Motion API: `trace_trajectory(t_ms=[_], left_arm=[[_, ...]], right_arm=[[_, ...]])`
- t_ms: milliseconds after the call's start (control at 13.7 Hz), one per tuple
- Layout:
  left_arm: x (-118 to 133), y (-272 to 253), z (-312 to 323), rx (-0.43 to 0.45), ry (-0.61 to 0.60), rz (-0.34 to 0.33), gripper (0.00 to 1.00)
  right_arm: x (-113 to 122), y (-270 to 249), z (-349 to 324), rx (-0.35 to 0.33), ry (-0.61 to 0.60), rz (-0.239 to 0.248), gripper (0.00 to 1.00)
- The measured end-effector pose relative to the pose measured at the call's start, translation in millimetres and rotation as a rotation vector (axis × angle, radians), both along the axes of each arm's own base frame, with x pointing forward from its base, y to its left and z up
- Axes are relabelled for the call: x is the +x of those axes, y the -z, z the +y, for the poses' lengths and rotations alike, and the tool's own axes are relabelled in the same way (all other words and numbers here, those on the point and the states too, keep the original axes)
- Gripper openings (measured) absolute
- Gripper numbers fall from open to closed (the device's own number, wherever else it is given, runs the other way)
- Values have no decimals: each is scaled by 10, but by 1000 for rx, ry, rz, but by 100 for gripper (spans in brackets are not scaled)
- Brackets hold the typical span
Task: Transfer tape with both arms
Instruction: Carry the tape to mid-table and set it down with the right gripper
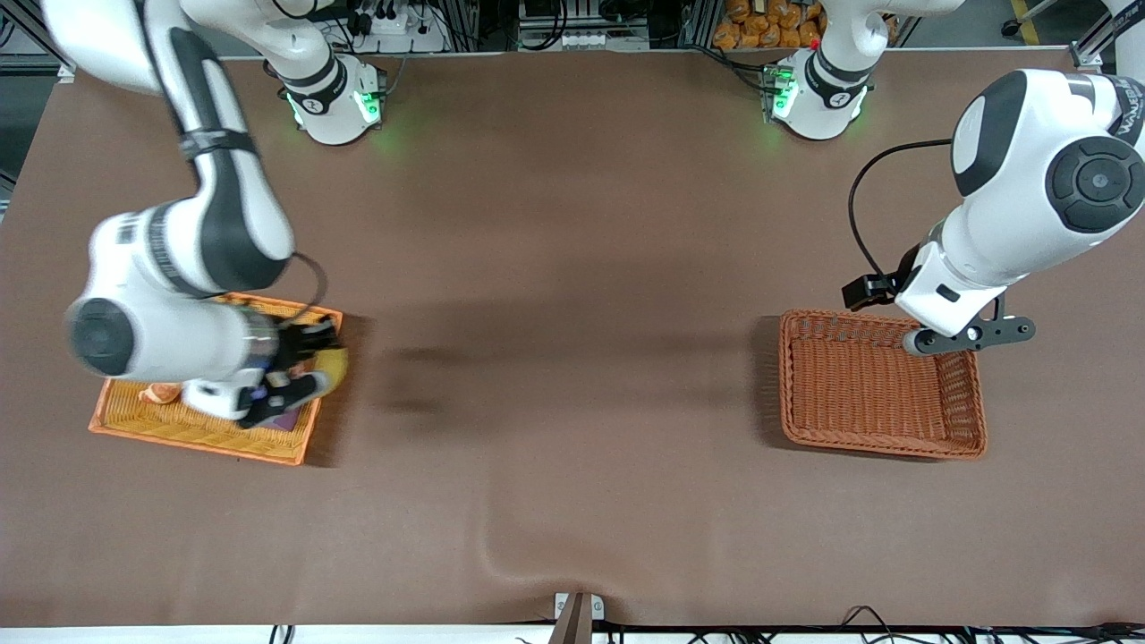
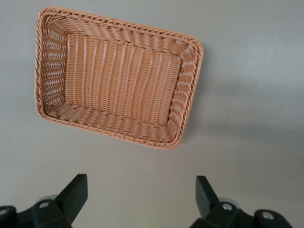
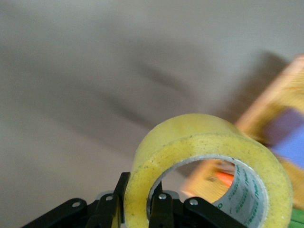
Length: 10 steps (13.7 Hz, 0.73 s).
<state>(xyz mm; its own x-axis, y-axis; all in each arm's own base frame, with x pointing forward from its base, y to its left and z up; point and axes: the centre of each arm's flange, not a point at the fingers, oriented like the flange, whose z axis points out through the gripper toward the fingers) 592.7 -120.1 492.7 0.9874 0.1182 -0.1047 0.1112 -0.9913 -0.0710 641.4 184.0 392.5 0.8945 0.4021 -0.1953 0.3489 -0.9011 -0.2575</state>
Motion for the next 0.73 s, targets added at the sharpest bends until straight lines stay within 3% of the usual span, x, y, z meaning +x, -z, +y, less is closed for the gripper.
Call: trace_trajectory(t_ms=[146,438,584,731], left_arm=[[11,3,55,0,-9,0,100],[65,139,-5,-33,-15,-8,100],[87,183,-160,-106,-27,-13,100],[94,221,-206,-118,-35,-8,100]], right_arm=[[-137,34,748,-28,100,-37,22],[-606,490,2447,-5,325,-186,22],[-958,878,3203,10,443,-204,22],[-1266,1252,3746,9,499,-200,22]])
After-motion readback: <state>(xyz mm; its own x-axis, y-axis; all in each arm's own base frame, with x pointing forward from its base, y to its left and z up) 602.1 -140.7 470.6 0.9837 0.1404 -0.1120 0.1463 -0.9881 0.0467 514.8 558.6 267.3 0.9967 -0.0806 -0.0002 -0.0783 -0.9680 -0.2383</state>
